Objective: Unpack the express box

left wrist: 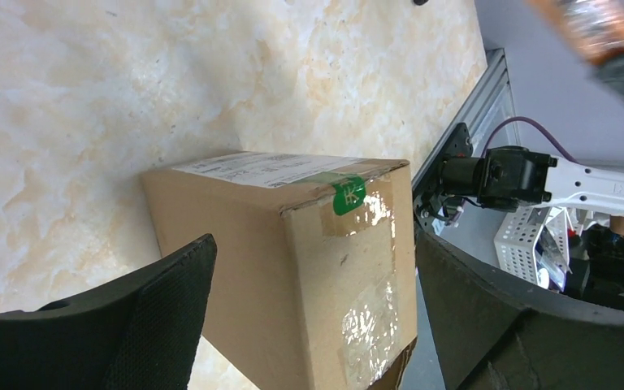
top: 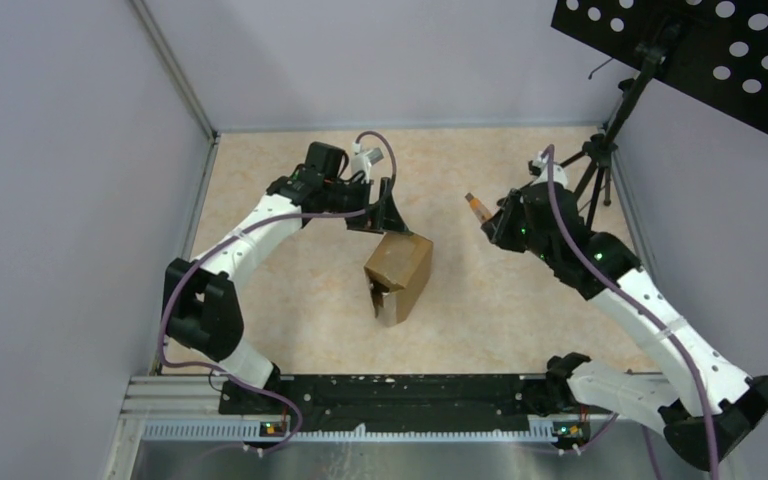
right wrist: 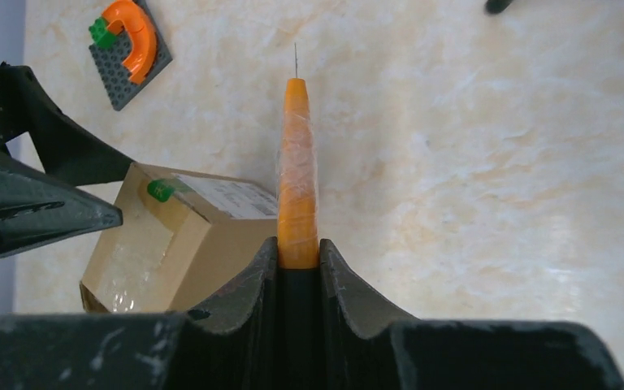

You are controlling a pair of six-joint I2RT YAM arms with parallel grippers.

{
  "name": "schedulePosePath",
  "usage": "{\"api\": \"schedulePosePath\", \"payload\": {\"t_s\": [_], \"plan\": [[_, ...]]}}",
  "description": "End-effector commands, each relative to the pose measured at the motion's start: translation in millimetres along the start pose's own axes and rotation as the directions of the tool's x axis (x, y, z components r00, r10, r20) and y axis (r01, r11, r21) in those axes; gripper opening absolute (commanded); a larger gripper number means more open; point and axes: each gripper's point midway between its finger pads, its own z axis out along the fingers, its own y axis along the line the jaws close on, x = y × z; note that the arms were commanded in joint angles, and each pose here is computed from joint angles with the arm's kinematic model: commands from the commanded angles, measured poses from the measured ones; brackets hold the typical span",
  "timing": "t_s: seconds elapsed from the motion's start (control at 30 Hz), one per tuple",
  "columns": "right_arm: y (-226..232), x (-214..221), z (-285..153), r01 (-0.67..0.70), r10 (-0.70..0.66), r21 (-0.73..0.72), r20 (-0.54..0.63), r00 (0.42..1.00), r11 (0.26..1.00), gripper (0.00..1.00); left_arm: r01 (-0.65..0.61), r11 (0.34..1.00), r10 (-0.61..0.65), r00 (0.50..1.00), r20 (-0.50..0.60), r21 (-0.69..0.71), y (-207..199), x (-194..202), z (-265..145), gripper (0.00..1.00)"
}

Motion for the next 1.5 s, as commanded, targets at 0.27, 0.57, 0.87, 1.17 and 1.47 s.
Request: {"api": "schedulePosePath", "payload": {"t_s": [0.27, 0.57, 0.87, 1.17, 1.47], "plan": [[-3.6, 39.2, 67.9, -0.432, 0.457, -0.306, 0.011, 0.890, 0.848, 0.00, -0.110, 0.993, 0.106, 0.991, 0.081, 0.043, -34.0, -21.0, -22.2, 0.97], [-51.4, 91.4, 100.1, -0.531, 0.542, -0.243, -0.026, 0.840, 0.812, 0.00, -0.158, 0.987, 0.155, 0.982, 0.110, 0.022, -37.8, -16.8, -34.1, 0.98], [-72.2, 131.3, 109.9, -0.562, 0.558, -0.184, -0.080, 0.826, 0.806, 0.00, -0.174, 0.982, 0.180, 0.979, 0.099, -0.070, -16.3, -4.7, -33.3, 0.98], [-93.9, 160.2, 104.7, -0.579, 0.570, -0.095, -0.104, 0.815, 0.810, 0.35, -0.176, 0.981, 0.182, 0.981, 0.063, -0.086, -7.8, 6.4, -23.7, 0.98], [-115.3, 183.4, 94.2, -0.533, 0.535, 0.055, -0.138, 0.833, 0.844, 0.61, -0.189, 0.976, 0.195, 0.979, 0.055, -0.107, -5.2, 5.6, -18.3, 0.98]]}}
